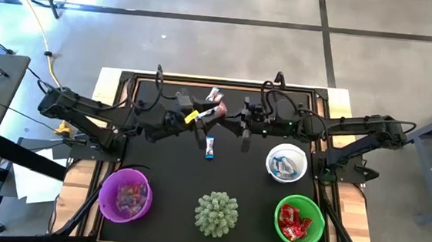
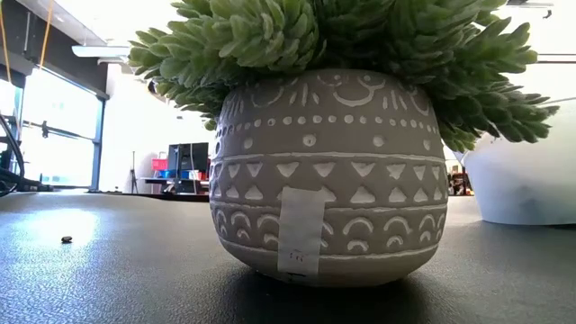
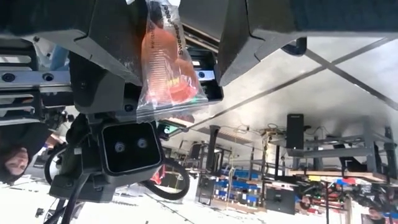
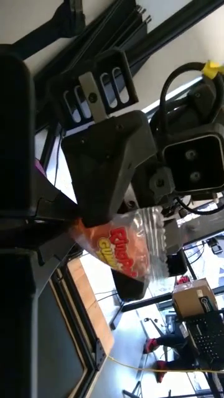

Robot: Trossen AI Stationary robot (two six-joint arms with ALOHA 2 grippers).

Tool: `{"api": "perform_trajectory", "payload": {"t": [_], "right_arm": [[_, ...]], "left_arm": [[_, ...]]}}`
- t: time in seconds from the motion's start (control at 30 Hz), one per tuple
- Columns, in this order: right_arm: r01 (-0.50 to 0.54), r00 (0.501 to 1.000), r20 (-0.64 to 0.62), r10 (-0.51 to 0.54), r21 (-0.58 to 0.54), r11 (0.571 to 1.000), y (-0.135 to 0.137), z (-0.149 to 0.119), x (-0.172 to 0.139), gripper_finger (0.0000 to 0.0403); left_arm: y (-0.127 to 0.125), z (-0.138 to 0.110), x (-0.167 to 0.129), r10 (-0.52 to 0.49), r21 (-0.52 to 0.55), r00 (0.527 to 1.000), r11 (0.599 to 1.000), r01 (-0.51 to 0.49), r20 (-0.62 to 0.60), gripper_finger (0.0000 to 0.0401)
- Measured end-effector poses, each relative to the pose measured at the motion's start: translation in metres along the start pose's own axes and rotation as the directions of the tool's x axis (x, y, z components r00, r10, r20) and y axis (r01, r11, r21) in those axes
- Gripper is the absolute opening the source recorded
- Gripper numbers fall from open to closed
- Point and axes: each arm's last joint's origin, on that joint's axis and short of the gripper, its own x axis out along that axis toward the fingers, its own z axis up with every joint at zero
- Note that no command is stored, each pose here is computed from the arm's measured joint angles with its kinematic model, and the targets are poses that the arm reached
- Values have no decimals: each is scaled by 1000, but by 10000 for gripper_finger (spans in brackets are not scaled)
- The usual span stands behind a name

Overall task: Sort candy
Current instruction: Put the transparent candy wrapper into the purple bucket

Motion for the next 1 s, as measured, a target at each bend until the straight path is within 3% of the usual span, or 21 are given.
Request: {"api": "perform_trajectory", "payload": {"t": [0.23,0.57,0.67,1.0], "right_arm": [[2,1000,-4,-2,0,1000,0,0,0,0],[0,1000,-5,0,-6,1000,0,0,0,0],[0,1000,-5,0,-4,1000,0,0,0,6],[8,1000,-29,-10,-38,999,-1,-3,0,119]], "left_arm": [[0,0,0,-1,29,1000,1000,1,-2,151],[-2,0,0,-64,37,998,997,65,-12,25],[-2,0,0,-72,37,997,997,73,-13,6],[-7,-2,-3,-100,39,995,994,101,-23,6]]}}
